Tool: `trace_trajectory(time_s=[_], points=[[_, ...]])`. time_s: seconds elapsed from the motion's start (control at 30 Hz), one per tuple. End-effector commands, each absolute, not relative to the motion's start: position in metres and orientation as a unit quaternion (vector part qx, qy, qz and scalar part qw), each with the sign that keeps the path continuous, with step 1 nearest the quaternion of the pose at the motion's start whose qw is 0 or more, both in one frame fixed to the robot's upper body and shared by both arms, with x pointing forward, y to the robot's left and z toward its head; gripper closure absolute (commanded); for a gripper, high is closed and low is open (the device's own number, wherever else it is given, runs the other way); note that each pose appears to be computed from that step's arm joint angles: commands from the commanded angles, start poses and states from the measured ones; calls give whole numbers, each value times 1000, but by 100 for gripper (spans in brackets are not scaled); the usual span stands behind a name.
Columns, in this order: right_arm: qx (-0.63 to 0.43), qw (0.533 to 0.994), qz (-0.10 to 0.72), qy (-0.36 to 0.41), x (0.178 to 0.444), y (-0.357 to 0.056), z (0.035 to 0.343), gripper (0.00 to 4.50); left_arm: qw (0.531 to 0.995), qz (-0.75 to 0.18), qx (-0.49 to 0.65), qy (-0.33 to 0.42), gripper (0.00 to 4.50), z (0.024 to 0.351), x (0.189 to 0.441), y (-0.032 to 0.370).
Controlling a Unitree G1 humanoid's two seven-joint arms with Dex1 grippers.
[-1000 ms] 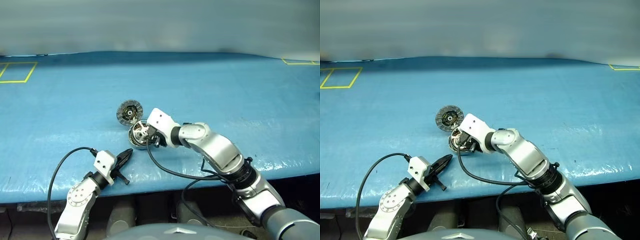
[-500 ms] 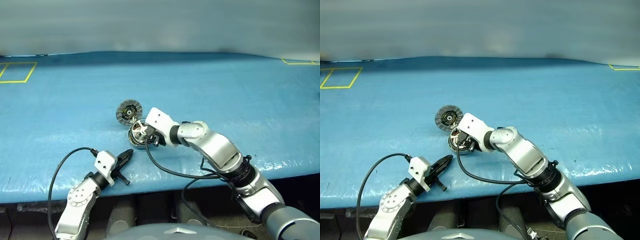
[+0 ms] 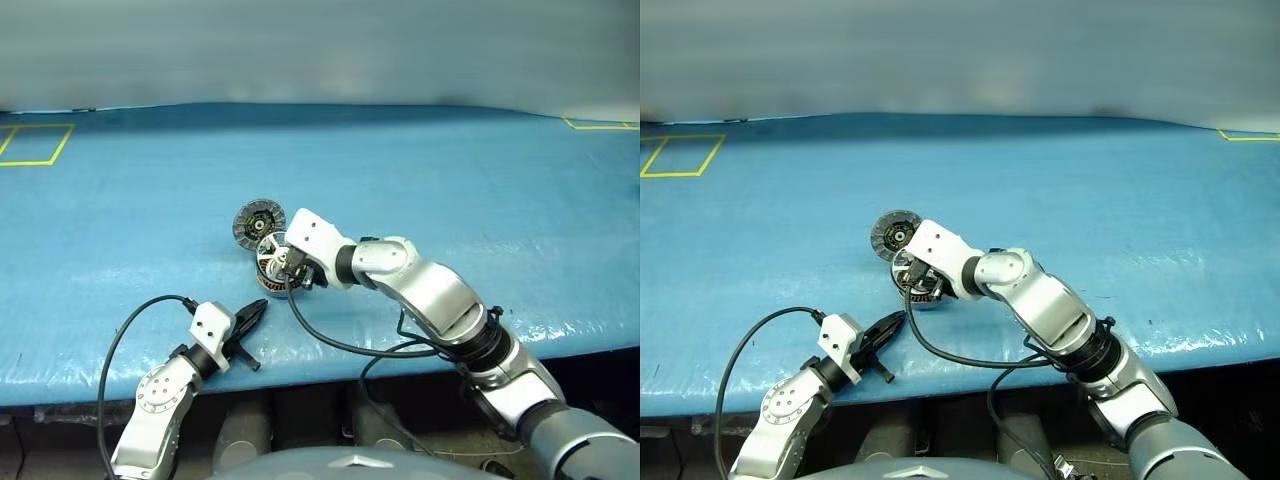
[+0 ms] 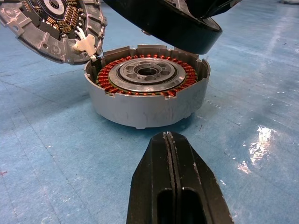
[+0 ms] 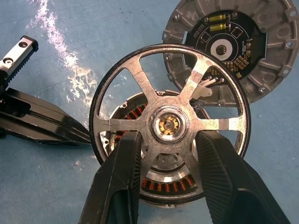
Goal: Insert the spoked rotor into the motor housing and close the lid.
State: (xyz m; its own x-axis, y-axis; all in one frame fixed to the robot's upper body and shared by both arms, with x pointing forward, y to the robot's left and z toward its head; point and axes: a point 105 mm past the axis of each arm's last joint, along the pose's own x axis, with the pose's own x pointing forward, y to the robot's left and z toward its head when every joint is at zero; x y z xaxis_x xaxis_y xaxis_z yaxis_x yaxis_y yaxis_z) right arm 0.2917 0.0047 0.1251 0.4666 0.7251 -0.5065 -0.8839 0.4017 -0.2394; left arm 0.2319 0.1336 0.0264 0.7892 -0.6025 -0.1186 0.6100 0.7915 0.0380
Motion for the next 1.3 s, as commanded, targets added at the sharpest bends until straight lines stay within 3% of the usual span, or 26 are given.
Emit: trace_trajectory(time_s=[0.03,0.7,0.73,0.97,1.2,1.3], points=[[-232,828,489,148,294,6,130,307,943,-326,41,42,450,31,232,131],[-189,830,483,207,296,2,100,307,943,-327,42,42,450,32,232,131],[-187,830,483,207,297,2,100,236,943,-327,42,42,450,31,233,131],[-182,835,480,199,298,2,108,11,943,-326,42,43,450,32,233,131],[-138,856,475,150,294,-3,149,5,947,-315,44,38,450,34,234,136],[-100,874,458,130,292,-12,156,63,952,-299,51,37,450,36,238,145]])
